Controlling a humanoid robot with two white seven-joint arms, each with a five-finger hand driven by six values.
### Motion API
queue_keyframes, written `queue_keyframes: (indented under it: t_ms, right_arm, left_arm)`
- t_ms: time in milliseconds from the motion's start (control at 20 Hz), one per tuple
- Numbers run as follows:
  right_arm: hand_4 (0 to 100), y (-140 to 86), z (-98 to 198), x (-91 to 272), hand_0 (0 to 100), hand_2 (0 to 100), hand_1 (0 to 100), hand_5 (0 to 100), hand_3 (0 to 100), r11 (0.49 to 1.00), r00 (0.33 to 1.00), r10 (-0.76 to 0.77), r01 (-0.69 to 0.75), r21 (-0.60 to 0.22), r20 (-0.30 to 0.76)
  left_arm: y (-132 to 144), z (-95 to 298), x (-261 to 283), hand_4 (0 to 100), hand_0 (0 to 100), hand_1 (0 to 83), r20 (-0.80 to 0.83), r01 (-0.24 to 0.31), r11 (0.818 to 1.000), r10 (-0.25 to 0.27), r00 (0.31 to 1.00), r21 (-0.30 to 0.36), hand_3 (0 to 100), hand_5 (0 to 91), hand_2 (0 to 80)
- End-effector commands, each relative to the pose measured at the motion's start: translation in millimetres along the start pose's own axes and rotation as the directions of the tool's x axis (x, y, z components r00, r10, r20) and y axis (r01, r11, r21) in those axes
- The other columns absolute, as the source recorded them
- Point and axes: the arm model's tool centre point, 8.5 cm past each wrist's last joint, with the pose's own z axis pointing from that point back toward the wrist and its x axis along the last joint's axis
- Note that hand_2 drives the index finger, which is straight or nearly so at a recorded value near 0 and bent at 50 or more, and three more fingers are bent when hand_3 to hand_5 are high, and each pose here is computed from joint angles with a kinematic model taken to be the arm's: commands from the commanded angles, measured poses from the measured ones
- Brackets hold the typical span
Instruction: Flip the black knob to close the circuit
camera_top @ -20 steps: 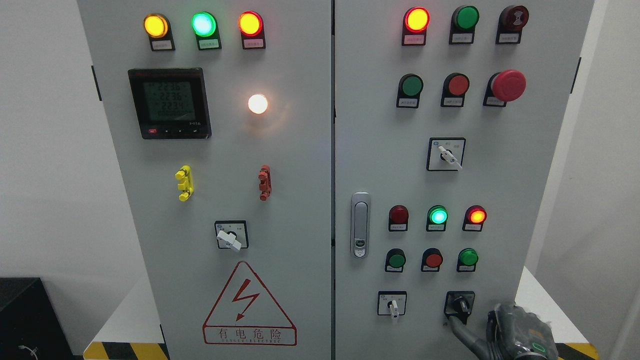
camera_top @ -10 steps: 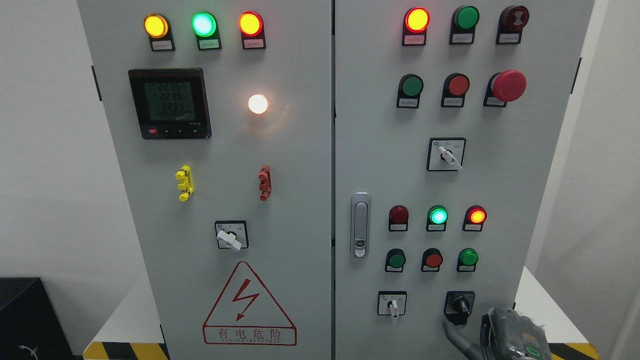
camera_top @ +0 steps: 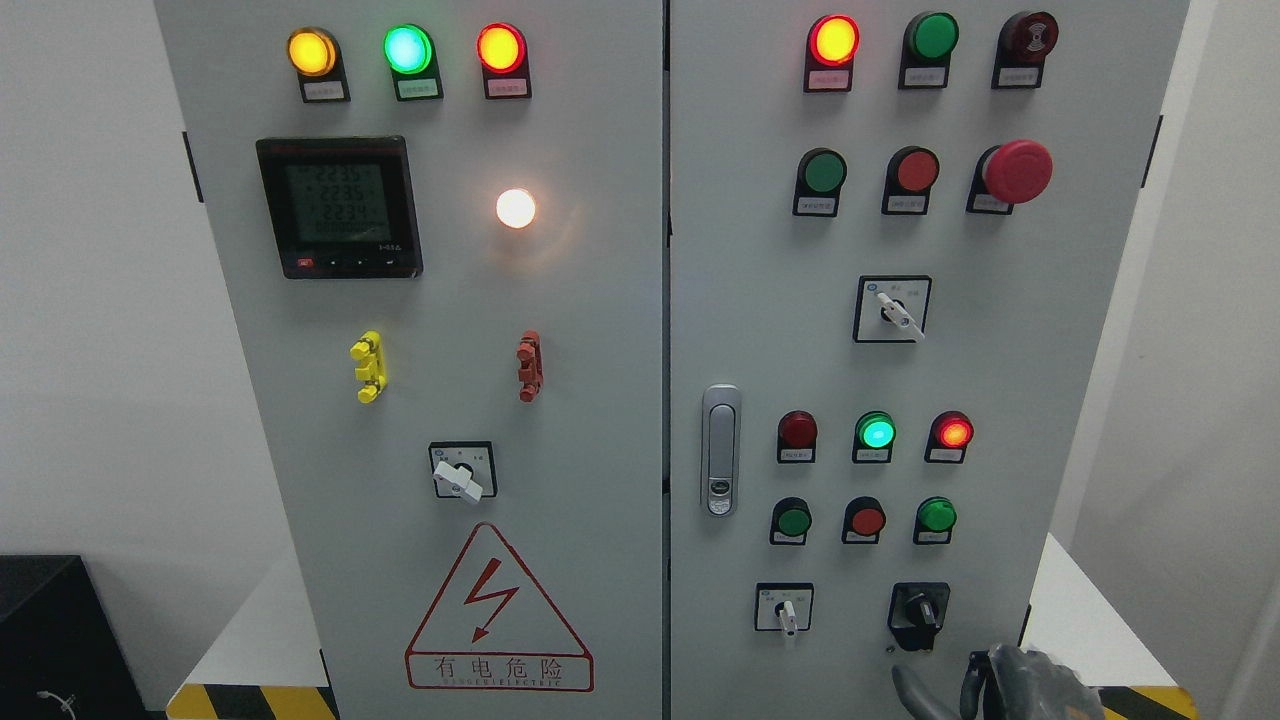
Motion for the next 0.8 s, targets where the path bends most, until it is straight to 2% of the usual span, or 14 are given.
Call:
queue_keyframes:
  t_ms: [0,50,150,250,300,400,500,550,600,700,750]
  right_arm:
    - [77,-25.0,31.4,-7.3,0,62,13,70,90,0.958,0.955,-0.285,0.287,-0.021,0.077]
    - [76,-23.3,37.1,-11.1,0,61,13,69,90,0.946,0.942,-0.322,0.325,-0.015,0.095]
    - [69,-17.2,46.1,-13.2,0,54,14,56,83,0.910,0.900,-0.410,0.414,0.010,0.150]
    - [65,-12.1,54.0,-18.8,0,47,14,49,75,0.870,0.854,-0.492,0.492,0.044,0.169]
    - [59,-9.0,56.7,-21.2,0,42,14,43,69,0.846,0.830,-0.533,0.531,0.060,0.165]
    - [54,-4.5,61.6,-22.7,0,37,14,37,65,0.767,0.751,-0.641,0.636,0.088,0.160]
    - [44,2.0,69.0,-22.7,0,29,14,29,51,0.673,0.654,-0.738,0.728,0.126,0.166]
    - [34,5.1,73.0,-23.3,0,23,13,22,40,0.642,0.620,-0.766,0.753,0.142,0.172]
    - [30,6.9,75.4,-24.1,0,21,13,20,36,0.626,0.602,-0.778,0.765,0.153,0.177]
    - [12,12.3,80.3,-23.8,0,11,13,4,21,0.599,0.568,-0.800,0.777,0.193,0.194]
    - [6,16.0,82.9,-24.4,0,7,13,0,15,0.599,0.566,-0.801,0.768,0.226,0.197]
  left_arm:
    - [0.6,1.6,-13.8,0,12,55.6,-0.022,-0.001,1.000,0.001,1.000,0.001,0,0.0,0.0]
    - [0.5,1.4,-12.8,0,12,55.6,-0.020,-0.001,1.000,0.001,1.000,0.001,0,0.0,0.0]
    - [0.6,1.6,-13.8,0,12,55.6,-0.022,-0.001,1.000,0.001,1.000,0.001,0,0.0,0.0]
    - [0.6,1.6,-13.8,0,12,55.6,-0.022,-0.001,1.000,0.001,1.000,0.001,0,0.0,0.0]
    - [0.6,1.6,-13.8,0,12,55.6,-0.022,-0.001,1.000,0.001,1.000,0.001,0,0.0,0.0]
    - [0.6,1.6,-13.8,0,12,55.6,-0.022,-0.001,1.000,0.001,1.000,0.001,0,0.0,0.0]
    - [0.6,1.6,-13.8,0,12,55.6,-0.022,-0.001,1.000,0.001,1.000,0.001,0,0.0,0.0]
    - [0.5,1.4,-12.8,0,12,55.6,-0.020,-0.001,1.000,0.001,1.000,0.001,0,0.0,0.0]
    - [0.6,1.6,-13.8,0,12,55.6,-0.022,-0.001,1.000,0.001,1.000,0.001,0,0.0,0.0]
    - [0.6,1.6,-13.8,0,12,55.6,-0.022,-0.001,1.000,0.001,1.000,0.001,0,0.0,0.0]
    - [0.6,1.6,-13.8,0,12,55.6,-0.022,-0.001,1.000,0.001,1.000,0.001,0,0.0,0.0]
